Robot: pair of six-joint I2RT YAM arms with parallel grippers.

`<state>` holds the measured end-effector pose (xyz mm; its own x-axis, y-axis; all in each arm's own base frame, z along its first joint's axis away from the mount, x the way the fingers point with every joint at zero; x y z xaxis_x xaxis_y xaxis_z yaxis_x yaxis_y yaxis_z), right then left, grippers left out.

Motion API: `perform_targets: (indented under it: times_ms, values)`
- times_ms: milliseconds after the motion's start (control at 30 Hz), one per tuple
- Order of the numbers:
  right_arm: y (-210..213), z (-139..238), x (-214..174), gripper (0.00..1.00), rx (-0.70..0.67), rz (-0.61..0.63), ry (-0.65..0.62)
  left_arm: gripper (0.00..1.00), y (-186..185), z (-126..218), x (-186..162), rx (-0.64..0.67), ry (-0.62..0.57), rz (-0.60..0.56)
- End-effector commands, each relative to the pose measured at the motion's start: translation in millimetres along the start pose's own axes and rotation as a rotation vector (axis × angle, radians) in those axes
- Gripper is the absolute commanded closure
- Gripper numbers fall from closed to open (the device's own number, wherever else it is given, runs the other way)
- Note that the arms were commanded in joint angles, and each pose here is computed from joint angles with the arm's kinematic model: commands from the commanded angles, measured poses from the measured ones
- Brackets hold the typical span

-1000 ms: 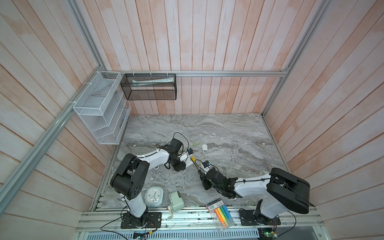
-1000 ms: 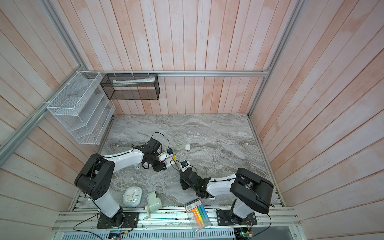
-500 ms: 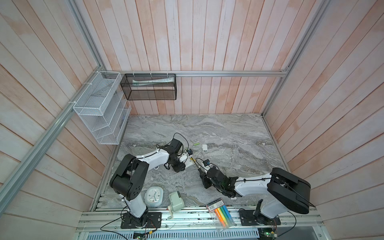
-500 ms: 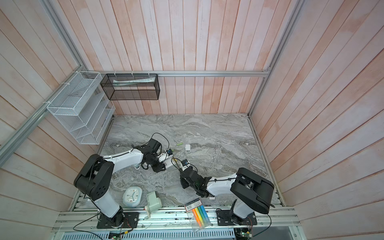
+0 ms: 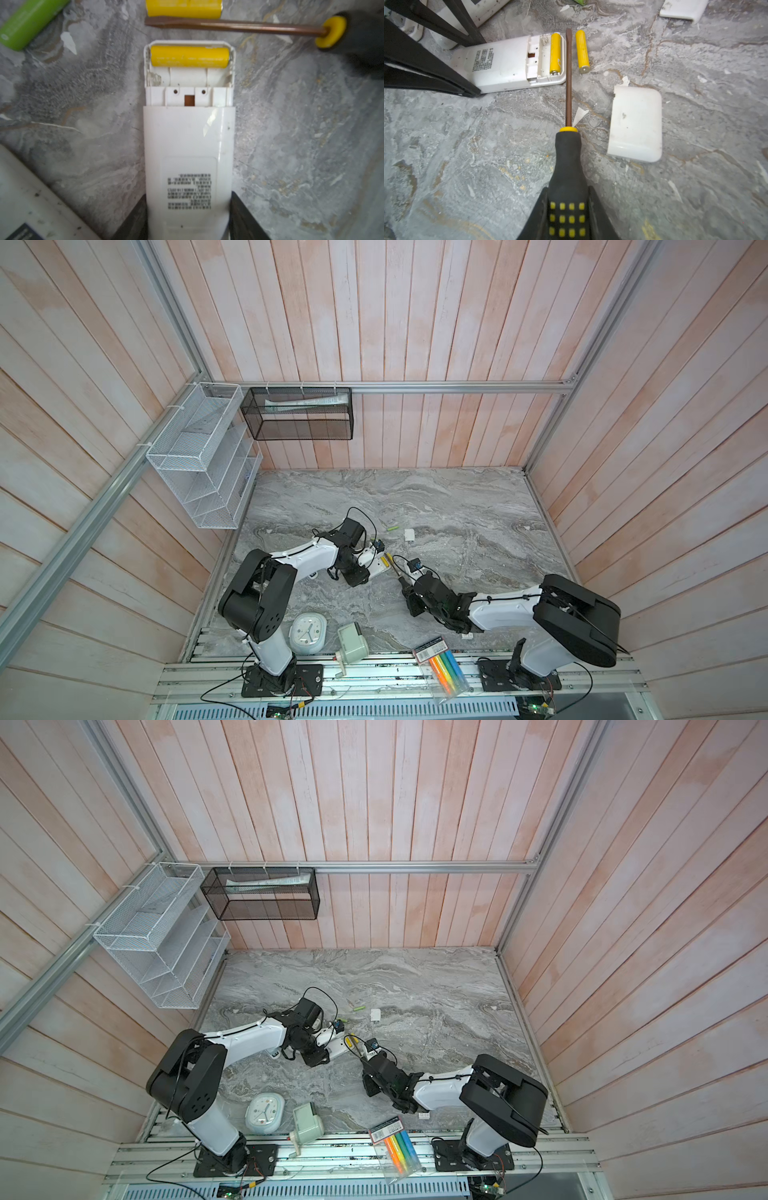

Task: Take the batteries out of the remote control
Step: 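Pry the remaining yellow battery out with the screwdriver tip using the right gripper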

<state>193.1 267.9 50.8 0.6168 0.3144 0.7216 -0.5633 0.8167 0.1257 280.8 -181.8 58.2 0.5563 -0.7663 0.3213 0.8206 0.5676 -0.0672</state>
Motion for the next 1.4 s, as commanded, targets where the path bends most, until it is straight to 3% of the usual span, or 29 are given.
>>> perform_targets:
  times_ms: [0,233,567,867,1200,1367]
  values:
    - [3,-1,10,1.00,0.006,-0.013,-0.009,0.51,-9,-1,-27,-0.021,0.116,0.045]
    - [9,17,23,1.00,0.034,-0.034,0.014,0.51,-7,-1,-23,-0.005,0.102,0.119]
    - [18,29,6,1.00,0.087,-0.113,0.201,0.51,-12,-2,-13,0.007,0.059,0.268]
    - [21,29,13,1.00,0.049,-0.118,0.251,0.52,-24,-6,-9,0.049,0.052,0.229]
    - [20,21,17,1.00,-0.056,-0.095,0.366,0.54,-33,-7,-7,0.057,0.066,0.254]
    - [21,14,23,1.00,-0.083,-0.103,0.364,0.54,-36,-10,-9,0.053,0.080,0.263]
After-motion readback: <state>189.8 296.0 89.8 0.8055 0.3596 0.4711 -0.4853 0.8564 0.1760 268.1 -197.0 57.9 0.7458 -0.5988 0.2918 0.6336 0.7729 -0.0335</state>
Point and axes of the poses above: each gripper's point midway between its finger pads, its own z axis back along the fingers, its own y axis along the line the jaws close on, x = y × z, the point moved 4 cm from there along z, back along the fingers, and after that the axes turned 5 degrees about z, right-handed, at the moved point
